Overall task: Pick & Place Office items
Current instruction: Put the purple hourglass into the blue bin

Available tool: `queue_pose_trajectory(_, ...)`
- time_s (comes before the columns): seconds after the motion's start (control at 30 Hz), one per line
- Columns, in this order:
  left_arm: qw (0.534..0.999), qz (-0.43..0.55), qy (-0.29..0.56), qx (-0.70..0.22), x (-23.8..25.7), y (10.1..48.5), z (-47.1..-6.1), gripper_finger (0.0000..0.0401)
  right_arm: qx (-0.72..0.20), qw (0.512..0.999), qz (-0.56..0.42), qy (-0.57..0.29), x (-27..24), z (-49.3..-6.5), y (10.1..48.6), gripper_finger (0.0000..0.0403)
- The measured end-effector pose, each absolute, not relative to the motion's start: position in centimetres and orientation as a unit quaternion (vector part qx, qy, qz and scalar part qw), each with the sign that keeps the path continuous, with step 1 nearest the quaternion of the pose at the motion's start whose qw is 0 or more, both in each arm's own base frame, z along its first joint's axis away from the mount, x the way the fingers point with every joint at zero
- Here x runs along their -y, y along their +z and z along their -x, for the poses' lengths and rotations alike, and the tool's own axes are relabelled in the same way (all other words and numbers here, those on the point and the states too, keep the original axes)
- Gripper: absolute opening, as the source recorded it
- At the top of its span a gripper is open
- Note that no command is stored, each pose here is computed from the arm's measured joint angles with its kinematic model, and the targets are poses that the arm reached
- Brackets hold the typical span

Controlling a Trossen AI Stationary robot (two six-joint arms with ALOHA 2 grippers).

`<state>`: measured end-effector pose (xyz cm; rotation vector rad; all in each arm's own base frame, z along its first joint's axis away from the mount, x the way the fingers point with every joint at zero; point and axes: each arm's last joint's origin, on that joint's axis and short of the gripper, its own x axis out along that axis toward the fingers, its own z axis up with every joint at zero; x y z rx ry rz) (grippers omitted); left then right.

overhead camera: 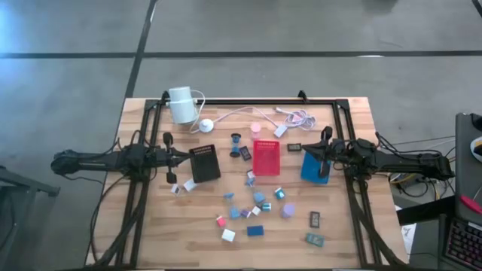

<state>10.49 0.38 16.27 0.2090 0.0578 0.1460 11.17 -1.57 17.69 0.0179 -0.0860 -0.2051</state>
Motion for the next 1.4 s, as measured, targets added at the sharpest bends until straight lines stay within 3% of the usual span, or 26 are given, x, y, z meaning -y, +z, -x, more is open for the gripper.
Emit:
queue_pose_trajectory(0.43, 0.994, -0.070, 0.079, -0.027, -0.4, 16.3, -10.5, 0.0003, 0.050, 0.992, -0.046, -0.110, 1.7, -11.5, 19.3, 0.0008)
queue_pose_trajectory(0.97, 0.993, -0.023, 0.112, -0.026, -0.6, 16.2, -10.4, 0.0003, -0.245, 0.965, -0.091, -0.001, -1.8, -17.7, 30.3, 0.0013)
queue_pose_trajectory(1.2, 0.993, -0.002, 0.112, -0.024, -0.6, 16.2, -10.4, 0.0003, -0.417, 0.905, -0.081, -0.005, -4.4, -21.4, 33.2, 0.0067)
queue_pose_trajectory(1.4, 0.993, 0.020, 0.113, -0.022, -0.6, 16.2, -10.4, 0.0003, -0.497, 0.867, -0.045, 0.015, -7.3, -24.3, 34.0, 0.0136)
